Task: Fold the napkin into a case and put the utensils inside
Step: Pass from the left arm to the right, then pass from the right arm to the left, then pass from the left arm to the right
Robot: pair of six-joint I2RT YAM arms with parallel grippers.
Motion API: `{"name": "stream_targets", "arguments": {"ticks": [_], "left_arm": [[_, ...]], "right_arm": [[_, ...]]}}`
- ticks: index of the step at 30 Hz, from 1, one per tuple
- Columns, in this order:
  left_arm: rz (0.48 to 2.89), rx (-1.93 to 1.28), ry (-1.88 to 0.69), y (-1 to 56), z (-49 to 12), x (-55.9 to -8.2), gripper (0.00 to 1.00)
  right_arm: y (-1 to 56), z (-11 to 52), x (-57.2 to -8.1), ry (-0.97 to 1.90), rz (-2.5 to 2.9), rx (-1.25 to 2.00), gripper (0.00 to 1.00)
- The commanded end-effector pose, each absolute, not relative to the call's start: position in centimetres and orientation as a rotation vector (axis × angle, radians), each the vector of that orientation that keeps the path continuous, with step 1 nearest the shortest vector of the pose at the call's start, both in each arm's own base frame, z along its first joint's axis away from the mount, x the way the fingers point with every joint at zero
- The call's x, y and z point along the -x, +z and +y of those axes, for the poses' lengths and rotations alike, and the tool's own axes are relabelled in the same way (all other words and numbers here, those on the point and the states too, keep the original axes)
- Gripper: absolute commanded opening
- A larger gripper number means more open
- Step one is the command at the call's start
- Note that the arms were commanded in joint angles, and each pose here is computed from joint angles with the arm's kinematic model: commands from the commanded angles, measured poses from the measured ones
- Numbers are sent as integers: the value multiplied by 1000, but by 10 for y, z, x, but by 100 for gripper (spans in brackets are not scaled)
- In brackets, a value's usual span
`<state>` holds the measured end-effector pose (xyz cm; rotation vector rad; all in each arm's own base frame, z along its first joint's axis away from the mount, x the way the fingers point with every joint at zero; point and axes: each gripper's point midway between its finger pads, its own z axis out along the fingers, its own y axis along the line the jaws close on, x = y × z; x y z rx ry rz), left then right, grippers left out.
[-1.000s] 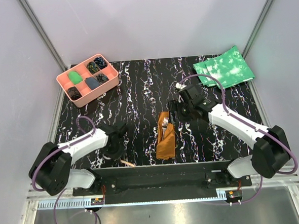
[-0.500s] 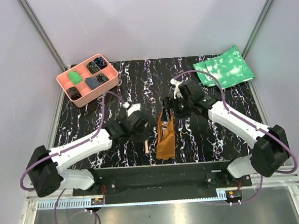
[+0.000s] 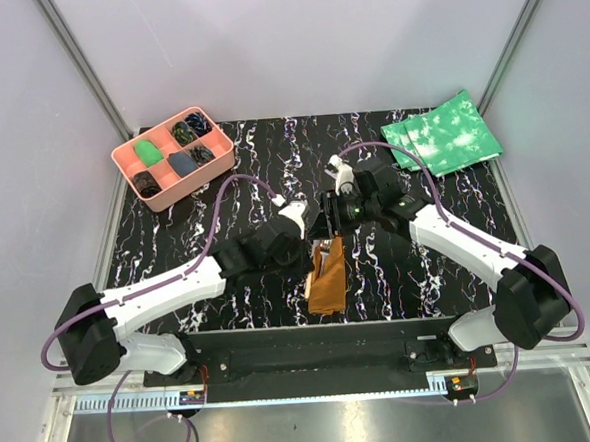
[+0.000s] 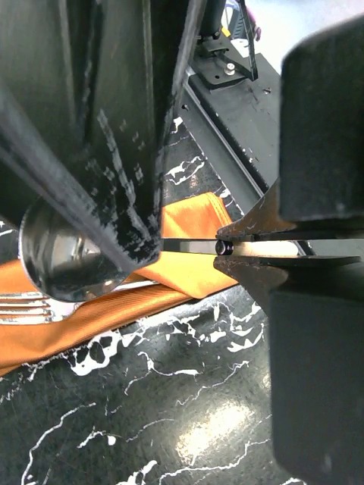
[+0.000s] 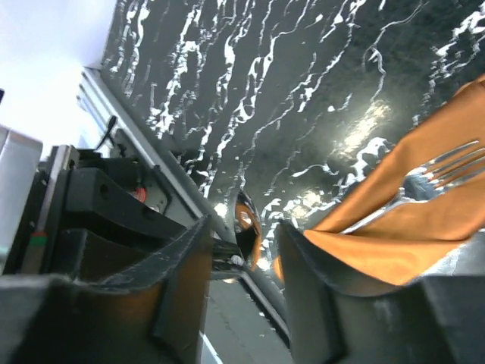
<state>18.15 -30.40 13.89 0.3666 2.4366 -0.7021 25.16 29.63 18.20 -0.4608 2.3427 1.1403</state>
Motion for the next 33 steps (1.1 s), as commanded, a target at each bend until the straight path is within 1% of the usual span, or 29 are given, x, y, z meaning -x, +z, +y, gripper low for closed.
{"name": "stream_targets", "arguments": {"ticks": [1, 2, 3, 4, 5, 6, 8, 9, 11, 13, 14, 15, 18, 19, 20, 21, 22, 24, 25, 27, 28, 29, 33], "left_arm": [[2357, -405, -790, 156, -316, -182, 0], [2355, -404, -791, 156, -316, -182, 0], [2357, -388, -793, 157, -315, -181, 0], [2359, -374, -797, 157, -313, -182, 3], [2354, -371, -825, 160, -313, -179, 21], [2351, -344, -877, 155, -315, -176, 32], [2325, -321, -1060, 154, -318, -168, 46], [2334, -271, -1132, 153, -318, -165, 47], [2323, -268, -1244, 151, -317, -160, 49], [2316, -287, -1315, 153, -322, -156, 44], [2310, -290, -1333, 153, -324, -156, 38], [2308, -289, -1351, 154, -325, -154, 26], [2318, -265, -1326, 149, -322, -156, 10], [2324, -220, -1254, 143, -317, -164, 0], [2348, -192, -1193, 137, -312, -167, 0], [2325, -121, -1112, 134, -306, -181, 0], [2351, -91, -1049, 126, -302, -182, 0], [2352, -18, -934, 122, -294, -193, 0], [2359, -15, -911, 120, -294, -193, 0], [2366, 0, -868, 119, -297, -198, 0], [2376, 0, -845, 116, -297, -199, 0], [2369, -2, -843, 120, -300, -200, 0], [2356, -8, -821, 123, -306, -202, 0]], "right_arm": [[198, 309, -248, 1276, 2274, 486, 35], [199, 310, -248, 1286, 2267, 492, 11], [200, 310, -248, 1285, 2260, 494, 1], [201, 309, -249, 1279, 2253, 499, 0], [203, 308, -249, 1265, 2234, 524, 0], [204, 306, -251, 1246, 2223, 522, 0], [210, 300, -252, 1258, 2193, 542, 0], [211, 293, -258, 1253, 2190, 518, 0], [218, 292, -253, 1314, 2151, 559, 0], [221, 292, -253, 1326, 2136, 574, 0], [220, 293, -253, 1336, 2141, 581, 0], [222, 294, -254, 1339, 2139, 580, 0], [219, 294, -263, 1311, 2175, 507, 0], [213, 289, -266, 1276, 2244, 414, 29], [205, 284, -277, 1192, 2287, 318, 39], [206, 280, -284, 1147, 2311, 236, 49], [202, 280, -283, 1131, 2364, 121, 65], [204, 283, -286, 1099, 2369, 36, 68], [202, 290, -279, 1092, 2393, -1, 69], [198, 294, -281, 1043, 2396, -40, 67], [195, 295, -279, 1029, 2415, -74, 65], [189, 299, -278, 1012, 2429, -74, 59], [183, 307, -274, 981, 2466, -76, 47]]}}
